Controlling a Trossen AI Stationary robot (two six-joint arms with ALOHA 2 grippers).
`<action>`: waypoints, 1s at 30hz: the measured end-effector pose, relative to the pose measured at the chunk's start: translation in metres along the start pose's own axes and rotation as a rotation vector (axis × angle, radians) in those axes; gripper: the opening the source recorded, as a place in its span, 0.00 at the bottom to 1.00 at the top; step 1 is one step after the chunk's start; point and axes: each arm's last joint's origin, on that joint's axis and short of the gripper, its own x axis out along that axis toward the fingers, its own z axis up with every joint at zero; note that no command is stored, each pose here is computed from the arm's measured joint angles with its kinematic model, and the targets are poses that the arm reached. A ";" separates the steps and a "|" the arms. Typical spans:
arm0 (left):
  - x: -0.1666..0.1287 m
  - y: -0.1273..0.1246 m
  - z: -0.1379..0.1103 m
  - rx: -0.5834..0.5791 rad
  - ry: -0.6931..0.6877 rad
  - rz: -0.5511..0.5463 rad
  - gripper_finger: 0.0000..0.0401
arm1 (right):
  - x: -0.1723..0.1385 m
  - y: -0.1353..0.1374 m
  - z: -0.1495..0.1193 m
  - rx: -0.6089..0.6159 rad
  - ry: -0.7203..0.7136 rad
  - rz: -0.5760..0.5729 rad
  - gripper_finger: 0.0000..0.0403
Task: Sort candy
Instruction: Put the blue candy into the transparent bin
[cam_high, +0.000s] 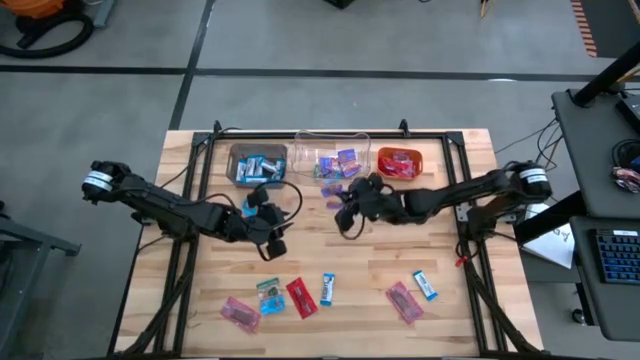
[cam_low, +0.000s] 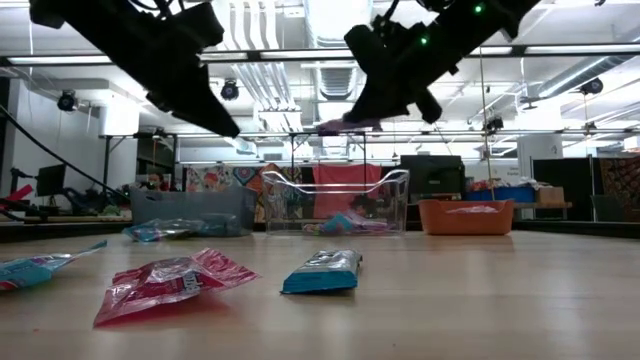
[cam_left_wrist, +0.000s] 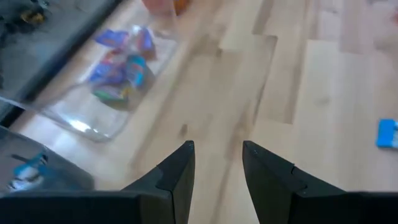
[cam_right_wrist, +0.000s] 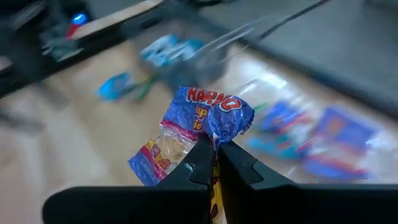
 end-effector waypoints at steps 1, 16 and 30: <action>0.000 0.000 -0.001 -0.003 0.013 -0.015 0.30 | 0.001 -0.005 0.005 -0.007 -0.016 -0.027 0.02; -0.002 -0.005 -0.011 -0.007 0.175 -0.243 0.30 | 0.047 -0.087 0.022 0.039 -0.006 -0.324 0.02; -0.005 -0.007 -0.016 -0.060 0.247 -0.274 0.30 | 0.051 -0.088 0.020 0.027 0.013 -0.315 0.06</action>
